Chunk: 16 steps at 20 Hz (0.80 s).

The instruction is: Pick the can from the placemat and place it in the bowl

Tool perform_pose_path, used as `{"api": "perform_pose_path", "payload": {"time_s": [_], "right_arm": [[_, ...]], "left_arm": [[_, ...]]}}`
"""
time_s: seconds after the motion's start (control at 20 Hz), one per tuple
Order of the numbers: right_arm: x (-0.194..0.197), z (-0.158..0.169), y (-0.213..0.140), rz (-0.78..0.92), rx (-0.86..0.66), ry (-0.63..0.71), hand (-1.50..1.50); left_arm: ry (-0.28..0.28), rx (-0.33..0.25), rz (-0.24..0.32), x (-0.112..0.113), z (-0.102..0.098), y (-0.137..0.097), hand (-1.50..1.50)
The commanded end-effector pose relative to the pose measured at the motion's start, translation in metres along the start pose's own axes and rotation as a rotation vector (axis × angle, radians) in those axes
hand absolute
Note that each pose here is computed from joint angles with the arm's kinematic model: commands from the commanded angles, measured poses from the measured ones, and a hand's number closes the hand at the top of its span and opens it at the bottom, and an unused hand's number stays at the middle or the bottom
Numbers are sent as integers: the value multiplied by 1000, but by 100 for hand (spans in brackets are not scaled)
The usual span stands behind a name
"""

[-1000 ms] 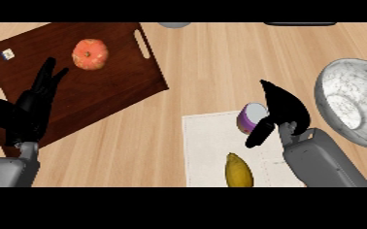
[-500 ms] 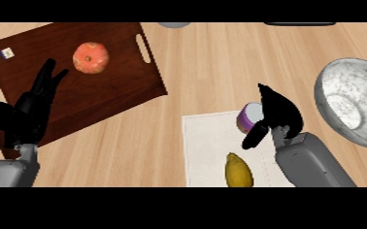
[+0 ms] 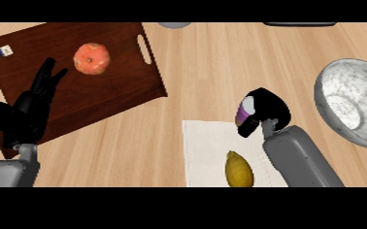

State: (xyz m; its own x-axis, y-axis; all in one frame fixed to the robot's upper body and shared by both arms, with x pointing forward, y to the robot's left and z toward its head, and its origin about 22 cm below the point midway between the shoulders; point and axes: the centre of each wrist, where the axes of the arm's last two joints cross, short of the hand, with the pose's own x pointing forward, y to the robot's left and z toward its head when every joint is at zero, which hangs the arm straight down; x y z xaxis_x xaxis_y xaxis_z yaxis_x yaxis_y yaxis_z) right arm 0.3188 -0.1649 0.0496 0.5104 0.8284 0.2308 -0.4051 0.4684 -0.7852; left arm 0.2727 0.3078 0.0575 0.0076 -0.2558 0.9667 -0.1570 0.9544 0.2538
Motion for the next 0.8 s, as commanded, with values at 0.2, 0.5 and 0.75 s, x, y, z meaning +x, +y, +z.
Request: {"api": "perform_pose_path", "payload": {"time_s": [0.2,0.5,0.75], "right_arm": [[-4,-34,10,-9,-11,1,150],[5,-20,-12,26,-159,50,150],[11,-16,-3,81,-217,-113,150]], "left_arm": [[2,2,-18,-2,10,-12,0],[0,19,4,1,-5,21,0],[-1,6,17,-2,-5,-3,0]]}}
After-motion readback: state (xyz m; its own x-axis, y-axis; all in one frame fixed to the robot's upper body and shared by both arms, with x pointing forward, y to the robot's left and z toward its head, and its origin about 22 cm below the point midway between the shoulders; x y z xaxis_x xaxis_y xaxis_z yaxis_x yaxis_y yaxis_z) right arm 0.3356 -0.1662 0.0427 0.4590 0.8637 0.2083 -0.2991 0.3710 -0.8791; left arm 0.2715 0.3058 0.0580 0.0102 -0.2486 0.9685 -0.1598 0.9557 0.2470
